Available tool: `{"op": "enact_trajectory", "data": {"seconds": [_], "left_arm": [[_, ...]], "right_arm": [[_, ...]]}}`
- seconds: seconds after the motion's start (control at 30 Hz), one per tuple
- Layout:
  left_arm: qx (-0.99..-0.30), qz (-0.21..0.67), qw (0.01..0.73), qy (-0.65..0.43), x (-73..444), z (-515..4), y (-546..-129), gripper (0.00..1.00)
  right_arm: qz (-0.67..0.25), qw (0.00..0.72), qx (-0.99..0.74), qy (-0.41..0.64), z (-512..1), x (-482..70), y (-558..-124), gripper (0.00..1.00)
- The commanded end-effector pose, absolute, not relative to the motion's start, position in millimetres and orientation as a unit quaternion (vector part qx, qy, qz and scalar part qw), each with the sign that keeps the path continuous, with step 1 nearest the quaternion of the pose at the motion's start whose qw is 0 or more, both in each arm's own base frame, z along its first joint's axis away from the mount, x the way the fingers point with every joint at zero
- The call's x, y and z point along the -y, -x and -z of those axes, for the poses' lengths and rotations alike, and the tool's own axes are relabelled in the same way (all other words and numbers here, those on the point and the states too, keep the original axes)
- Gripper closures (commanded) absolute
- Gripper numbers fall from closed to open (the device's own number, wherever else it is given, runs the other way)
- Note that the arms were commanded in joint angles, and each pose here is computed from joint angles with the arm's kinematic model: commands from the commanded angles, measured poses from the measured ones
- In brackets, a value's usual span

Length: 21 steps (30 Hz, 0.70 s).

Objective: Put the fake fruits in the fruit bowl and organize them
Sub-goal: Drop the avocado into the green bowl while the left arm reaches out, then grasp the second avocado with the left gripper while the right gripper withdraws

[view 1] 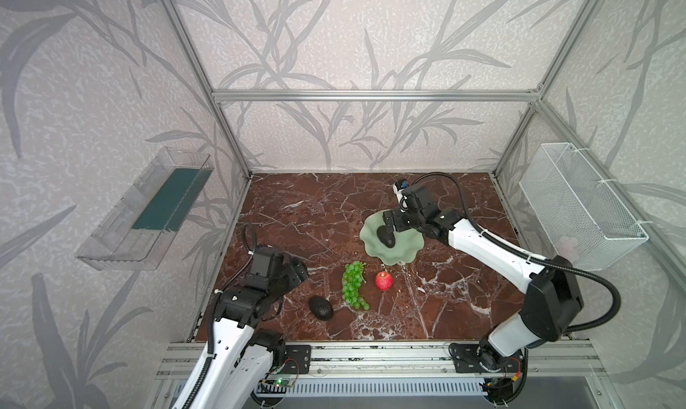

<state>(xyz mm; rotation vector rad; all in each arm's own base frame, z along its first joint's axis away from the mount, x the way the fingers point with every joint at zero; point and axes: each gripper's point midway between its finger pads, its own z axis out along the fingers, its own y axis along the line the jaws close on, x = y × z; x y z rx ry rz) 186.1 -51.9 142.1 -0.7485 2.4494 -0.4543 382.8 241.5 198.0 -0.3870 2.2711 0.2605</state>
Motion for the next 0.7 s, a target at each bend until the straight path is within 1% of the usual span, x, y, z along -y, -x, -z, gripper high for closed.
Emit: {"op": "enact_trajectory", "data": {"seconds": [0.0, 0.23, 0.43, 0.67], "left_arm": [[-0.910, 0.165, 0.213, 0.315, 56, -123, -158, 0.11], [-0.920, 0.161, 0.184, 0.307, 73, -100, -146, 0.10], [-0.926, 0.169, 0.168, 0.294, 95, -76, -148, 0.09], [-0.935, 0.154, 0.151, 0.280, 113, -54, -151, 0.07]], "right_arm": [[-0.096, 0.404, -0.896, 0.158, -191, -236, -382, 0.01], [-0.100, 0.400, -0.896, 0.167, -183, -233, -372, 0.01], [-0.106, 0.399, -0.895, 0.169, -182, -231, -366, 0.01], [-0.104, 0.398, -0.895, 0.170, -181, -227, -361, 0.01]]}}
